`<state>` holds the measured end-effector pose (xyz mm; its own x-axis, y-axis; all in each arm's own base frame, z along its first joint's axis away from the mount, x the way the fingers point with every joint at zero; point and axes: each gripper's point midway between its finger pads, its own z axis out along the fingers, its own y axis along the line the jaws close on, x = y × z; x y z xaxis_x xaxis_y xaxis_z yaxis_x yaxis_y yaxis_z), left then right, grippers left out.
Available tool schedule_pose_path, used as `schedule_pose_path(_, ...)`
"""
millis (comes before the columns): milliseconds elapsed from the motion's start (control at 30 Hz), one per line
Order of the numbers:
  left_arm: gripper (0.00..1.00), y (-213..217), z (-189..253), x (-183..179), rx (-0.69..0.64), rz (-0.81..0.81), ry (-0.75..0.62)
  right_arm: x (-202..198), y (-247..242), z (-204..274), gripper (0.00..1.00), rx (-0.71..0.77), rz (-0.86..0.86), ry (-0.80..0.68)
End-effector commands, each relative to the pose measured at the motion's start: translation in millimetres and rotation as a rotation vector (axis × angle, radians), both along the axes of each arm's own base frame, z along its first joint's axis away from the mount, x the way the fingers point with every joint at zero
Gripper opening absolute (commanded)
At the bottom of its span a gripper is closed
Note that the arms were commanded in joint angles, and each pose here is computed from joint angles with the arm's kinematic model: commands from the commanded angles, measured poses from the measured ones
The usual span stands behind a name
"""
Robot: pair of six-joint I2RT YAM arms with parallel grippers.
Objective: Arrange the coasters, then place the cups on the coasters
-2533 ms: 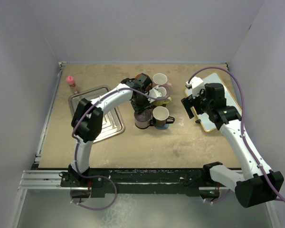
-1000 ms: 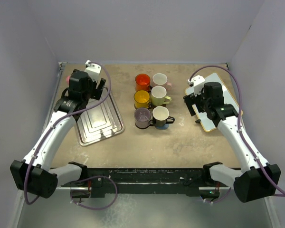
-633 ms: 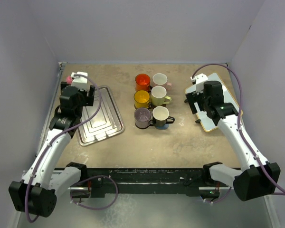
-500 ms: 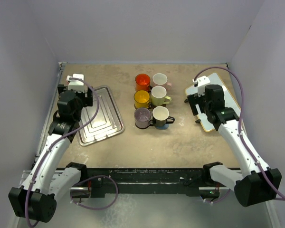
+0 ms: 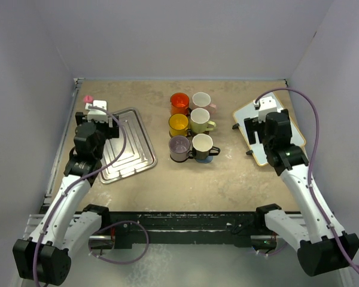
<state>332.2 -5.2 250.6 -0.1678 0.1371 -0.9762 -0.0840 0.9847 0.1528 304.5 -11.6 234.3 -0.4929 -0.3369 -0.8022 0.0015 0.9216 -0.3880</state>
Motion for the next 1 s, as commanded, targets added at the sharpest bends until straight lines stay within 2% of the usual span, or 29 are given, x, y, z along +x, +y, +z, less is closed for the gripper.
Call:
schedule_pose_path(0, 0.84, 3.7, 33.8, 0.5, 0.054, -0.008, -0.052, -2.6, -10.1, 25.3, 1.00, -0.012, -0.044, -0.085)
schedule_pose_path(300, 0.84, 25.5, 60.3, -20.4, 0.076, 0.057, -0.072, -12.8, -7.0, 37.0, 1.00, 0.003, -0.009, -0.130)
schedule_pose_path(500, 0.85, 25.8, 60.1, -22.1, 0.084, 0.045, -0.058, -21.0, -9.0, 48.9, 1.00, 0.011, -0.007, -0.192)
schedule_pose_path(967, 0.85, 26.9, 65.1, -28.5, 0.073, 0.034, -0.049, -25.6, -8.9, 55.7, 1.00, 0.016, 0.001, -0.220)
